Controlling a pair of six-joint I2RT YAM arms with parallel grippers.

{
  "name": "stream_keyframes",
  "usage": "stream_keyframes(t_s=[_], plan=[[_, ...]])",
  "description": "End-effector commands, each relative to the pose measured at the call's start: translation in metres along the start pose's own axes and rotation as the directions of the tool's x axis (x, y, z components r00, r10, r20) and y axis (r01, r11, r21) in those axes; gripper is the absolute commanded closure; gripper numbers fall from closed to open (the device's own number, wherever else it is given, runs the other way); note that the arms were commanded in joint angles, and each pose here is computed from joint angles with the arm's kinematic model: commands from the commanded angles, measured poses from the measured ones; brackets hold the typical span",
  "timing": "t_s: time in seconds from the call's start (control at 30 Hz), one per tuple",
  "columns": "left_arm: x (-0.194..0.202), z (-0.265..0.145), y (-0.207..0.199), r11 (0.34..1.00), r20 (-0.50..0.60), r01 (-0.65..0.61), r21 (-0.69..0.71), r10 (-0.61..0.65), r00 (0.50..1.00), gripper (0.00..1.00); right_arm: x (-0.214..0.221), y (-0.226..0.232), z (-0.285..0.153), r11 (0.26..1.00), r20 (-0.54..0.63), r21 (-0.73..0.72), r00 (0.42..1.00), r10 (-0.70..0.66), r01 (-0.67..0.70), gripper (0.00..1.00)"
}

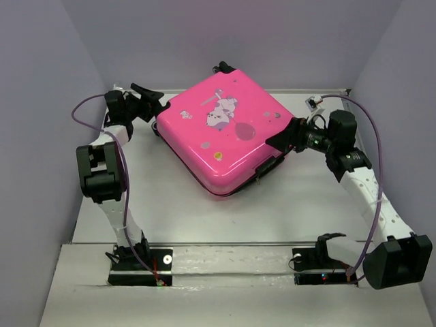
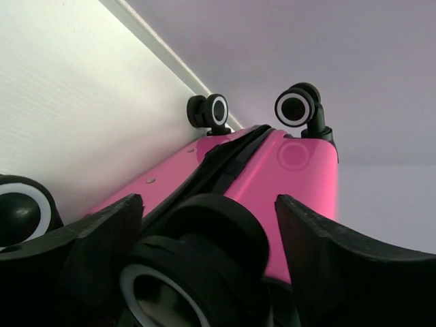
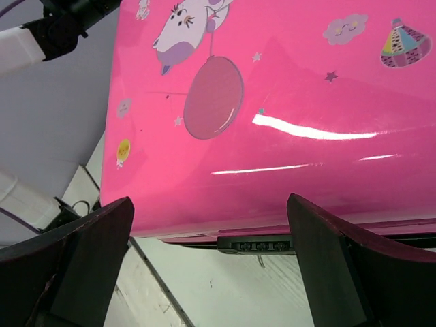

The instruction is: Pack the luggage

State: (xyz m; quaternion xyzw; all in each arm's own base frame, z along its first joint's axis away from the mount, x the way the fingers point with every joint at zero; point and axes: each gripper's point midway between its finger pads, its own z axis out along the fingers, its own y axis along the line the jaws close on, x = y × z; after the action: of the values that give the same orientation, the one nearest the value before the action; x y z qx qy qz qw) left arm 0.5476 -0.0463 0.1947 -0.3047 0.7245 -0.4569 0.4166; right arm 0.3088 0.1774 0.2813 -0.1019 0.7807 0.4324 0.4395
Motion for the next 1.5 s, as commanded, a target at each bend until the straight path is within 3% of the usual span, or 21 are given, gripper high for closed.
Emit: stream_keyframes(t_s=[0.0,0.03,0.13,0.2,0.4,0.5,0.8,1.03,1.1,1.27,1.3,1.47], plan=[[-0.013,-0.003,-0.089,0.97,0.045,-0.057,0.238,0.048,0.998,0.23,-0.008,0.021,-0.013,0.997,0.076,-0.035,0.995,-0.069,0.072,0.0],[-0.015,-0.008,-0.101,0.958,0.061,-0.072,0.278,0.057,0.996,0.46,-0.007,0.021,-0.015,0.997,0.078,-0.033,0.995,-0.069,0.072,0.0],[-0.015,-0.018,-0.116,0.945,0.072,-0.058,0.322,0.037,0.997,0.84,-0.001,0.022,-0.019,0.996,0.081,-0.033,0.994,-0.075,0.078,0.0],[-0.018,-0.032,-0.141,0.927,0.096,-0.086,0.365,0.054,0.994,0.94,0.001,0.022,-0.02,0.997,0.08,-0.032,0.994,-0.073,0.076,0.0],[-0.03,-0.073,-0.22,0.875,0.163,-0.18,0.45,0.118,0.98,0.94,0.001,0.021,-0.02,0.997,0.084,-0.024,0.994,-0.067,0.069,0.0],[-0.035,-0.069,-0.222,0.887,0.167,-0.188,0.421,0.128,0.978,0.94,0.0,0.025,-0.024,0.997,0.096,-0.026,0.993,-0.072,0.074,0.0],[-0.019,-0.039,-0.156,0.944,0.089,-0.103,0.312,0.079,0.993,0.94,0.008,0.024,-0.034,0.997,0.104,0.009,0.992,-0.073,0.073,0.0],[0.003,-0.032,-0.107,0.973,0.036,-0.056,0.225,0.049,0.998,0.94,0.033,-0.004,-0.032,0.994,0.067,0.104,0.997,-0.028,0.021,0.02],[0.006,-0.03,-0.097,0.977,0.029,-0.052,0.205,0.047,0.998,0.94,0.037,-0.004,-0.036,0.994,0.074,0.111,0.997,-0.029,0.021,0.07],[0.009,-0.018,-0.072,0.987,0.02,-0.036,0.16,0.033,0.999,0.93,0.06,-0.008,-0.041,0.993,0.062,0.114,0.998,0.012,-0.019,0.45],[0.008,-0.017,-0.071,0.987,0.021,-0.039,0.157,0.036,0.999,0.92,0.063,-0.003,-0.04,0.996,0.06,0.092,0.998,0.016,-0.022,0.6],[0.006,-0.007,-0.057,0.991,0.02,-0.039,0.132,0.036,0.999,0.79,0.088,-0.002,-0.025,0.997,0.012,0.062,0.999,0.04,-0.04,0.81]])
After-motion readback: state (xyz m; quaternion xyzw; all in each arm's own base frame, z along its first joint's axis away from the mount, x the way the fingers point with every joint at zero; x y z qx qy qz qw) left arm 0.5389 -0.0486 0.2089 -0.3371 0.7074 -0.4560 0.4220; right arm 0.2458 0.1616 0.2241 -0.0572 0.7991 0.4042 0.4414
